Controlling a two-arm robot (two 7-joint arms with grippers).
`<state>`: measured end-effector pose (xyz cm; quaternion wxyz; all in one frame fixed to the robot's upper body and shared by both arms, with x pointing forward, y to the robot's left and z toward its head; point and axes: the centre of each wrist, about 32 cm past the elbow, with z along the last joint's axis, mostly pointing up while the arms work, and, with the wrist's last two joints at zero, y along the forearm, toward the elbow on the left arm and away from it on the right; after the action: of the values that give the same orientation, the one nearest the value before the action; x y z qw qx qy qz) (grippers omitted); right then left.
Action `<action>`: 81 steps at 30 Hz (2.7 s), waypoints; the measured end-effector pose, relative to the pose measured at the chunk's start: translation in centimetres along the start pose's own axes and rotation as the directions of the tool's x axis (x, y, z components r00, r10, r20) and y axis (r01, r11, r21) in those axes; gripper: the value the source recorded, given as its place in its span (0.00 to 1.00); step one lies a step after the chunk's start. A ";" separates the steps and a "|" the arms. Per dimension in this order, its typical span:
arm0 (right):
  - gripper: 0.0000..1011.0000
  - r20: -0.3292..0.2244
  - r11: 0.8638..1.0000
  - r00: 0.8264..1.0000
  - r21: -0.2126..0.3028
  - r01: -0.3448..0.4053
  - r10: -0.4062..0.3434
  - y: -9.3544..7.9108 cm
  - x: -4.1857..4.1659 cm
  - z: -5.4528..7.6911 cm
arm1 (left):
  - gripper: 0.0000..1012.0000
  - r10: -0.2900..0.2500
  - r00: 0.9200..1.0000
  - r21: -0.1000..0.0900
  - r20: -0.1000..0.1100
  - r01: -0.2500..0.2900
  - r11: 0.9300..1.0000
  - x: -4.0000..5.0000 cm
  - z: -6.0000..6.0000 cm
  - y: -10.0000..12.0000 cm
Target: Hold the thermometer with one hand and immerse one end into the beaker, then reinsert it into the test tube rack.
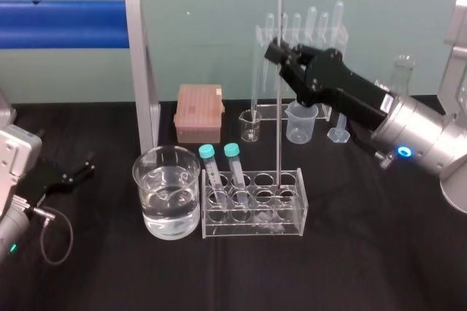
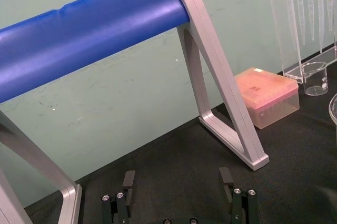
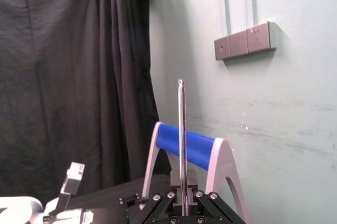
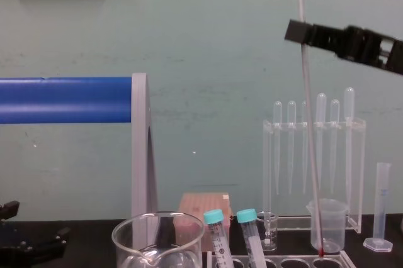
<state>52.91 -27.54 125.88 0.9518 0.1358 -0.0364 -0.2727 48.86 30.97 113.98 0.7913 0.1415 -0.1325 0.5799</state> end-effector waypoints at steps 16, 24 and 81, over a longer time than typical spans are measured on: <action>0.05 -0.011 1.000 1.000 -0.005 0.014 -0.014 0.9 0.53 -3.4 | 1.00 0.000 1.000 0.000 0.000 0.000 1.000 0.00 0.0 0.0; 0.05 -0.010 0.999 1.000 -0.045 0.017 -0.017 1.3 0.66 -4.8 | 1.00 0.000 1.000 0.000 0.000 0.000 1.000 0.00 0.0 0.0; 0.66 0.009 0.989 1.000 -0.144 0.024 -0.023 1.5 0.73 -7.6 | 1.00 0.000 1.000 0.000 0.000 0.000 1.000 0.00 0.0 0.0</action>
<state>55.38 -24.88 118.95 0.9557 0.0663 -0.0185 -0.2861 48.86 30.97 113.98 0.7913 0.1415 -0.1324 0.5799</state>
